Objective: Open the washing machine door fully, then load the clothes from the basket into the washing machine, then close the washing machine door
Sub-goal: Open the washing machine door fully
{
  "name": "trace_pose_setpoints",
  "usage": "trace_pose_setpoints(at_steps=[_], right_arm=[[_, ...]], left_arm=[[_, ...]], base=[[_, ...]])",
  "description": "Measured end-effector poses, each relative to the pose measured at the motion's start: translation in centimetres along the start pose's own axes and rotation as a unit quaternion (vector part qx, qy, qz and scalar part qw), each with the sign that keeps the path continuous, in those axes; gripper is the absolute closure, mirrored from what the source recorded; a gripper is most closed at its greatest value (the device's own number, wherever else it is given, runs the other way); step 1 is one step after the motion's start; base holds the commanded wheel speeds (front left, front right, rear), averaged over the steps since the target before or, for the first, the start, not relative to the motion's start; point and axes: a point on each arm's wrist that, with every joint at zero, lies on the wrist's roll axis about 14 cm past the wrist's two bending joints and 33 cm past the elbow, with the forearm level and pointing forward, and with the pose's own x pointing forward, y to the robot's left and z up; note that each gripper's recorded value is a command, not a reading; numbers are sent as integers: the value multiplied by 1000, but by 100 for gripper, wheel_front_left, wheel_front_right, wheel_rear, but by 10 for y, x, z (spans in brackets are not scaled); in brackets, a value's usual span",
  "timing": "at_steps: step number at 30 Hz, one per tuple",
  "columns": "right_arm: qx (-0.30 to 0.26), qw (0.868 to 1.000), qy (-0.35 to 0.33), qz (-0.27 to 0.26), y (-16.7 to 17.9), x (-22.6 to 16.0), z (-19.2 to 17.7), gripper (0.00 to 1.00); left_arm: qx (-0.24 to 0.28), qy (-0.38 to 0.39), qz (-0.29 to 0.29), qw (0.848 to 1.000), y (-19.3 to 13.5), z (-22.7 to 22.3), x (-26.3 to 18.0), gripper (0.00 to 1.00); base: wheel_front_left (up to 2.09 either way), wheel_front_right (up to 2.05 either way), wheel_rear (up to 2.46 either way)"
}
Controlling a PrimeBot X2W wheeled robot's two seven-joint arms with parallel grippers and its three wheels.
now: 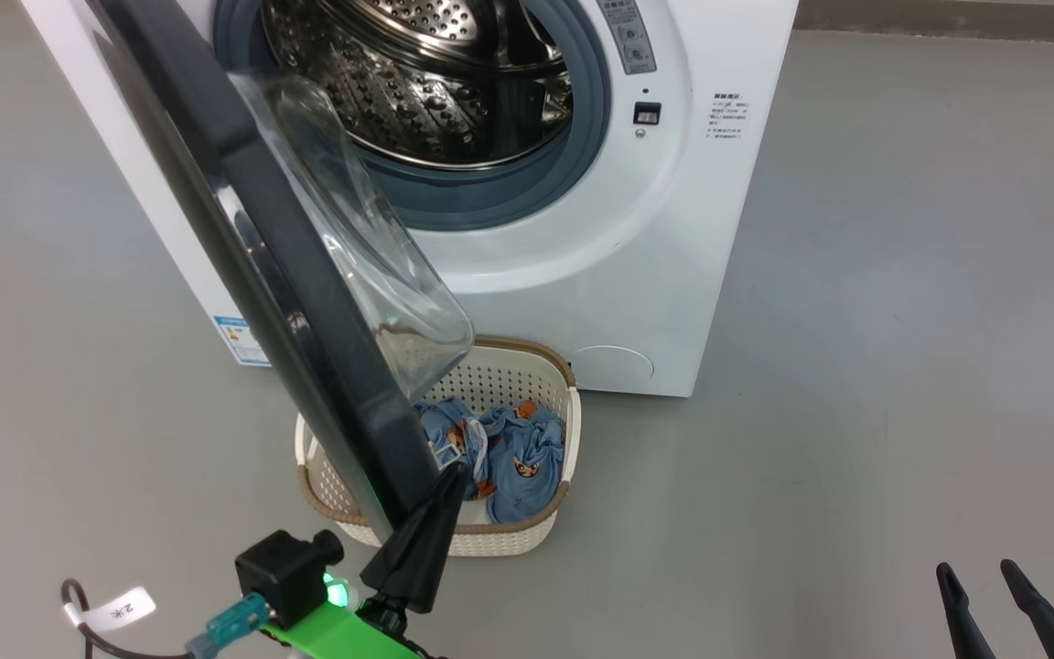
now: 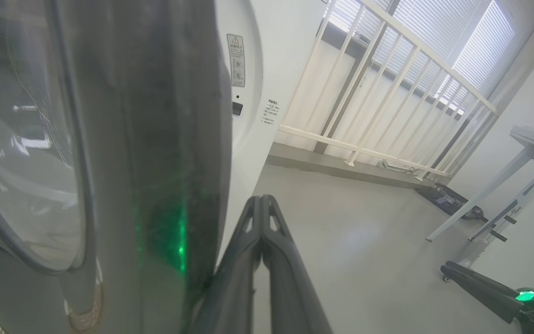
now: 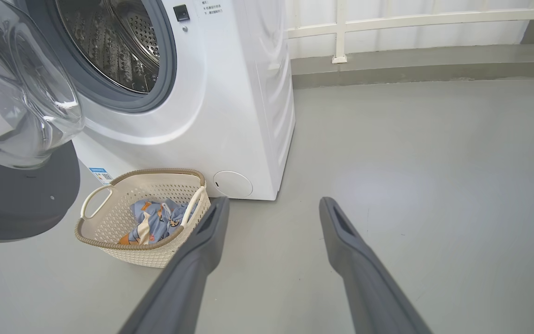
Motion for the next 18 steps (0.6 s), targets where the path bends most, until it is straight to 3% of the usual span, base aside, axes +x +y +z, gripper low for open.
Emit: trace_pose_setpoints(at_steps=[18], right_arm=[[1, 1000, -4, 8, 6, 3, 2, 0]], left_arm=[[-7, -10, 21, 1000, 10, 4, -4, 100]], base=[[0, 0, 0]])
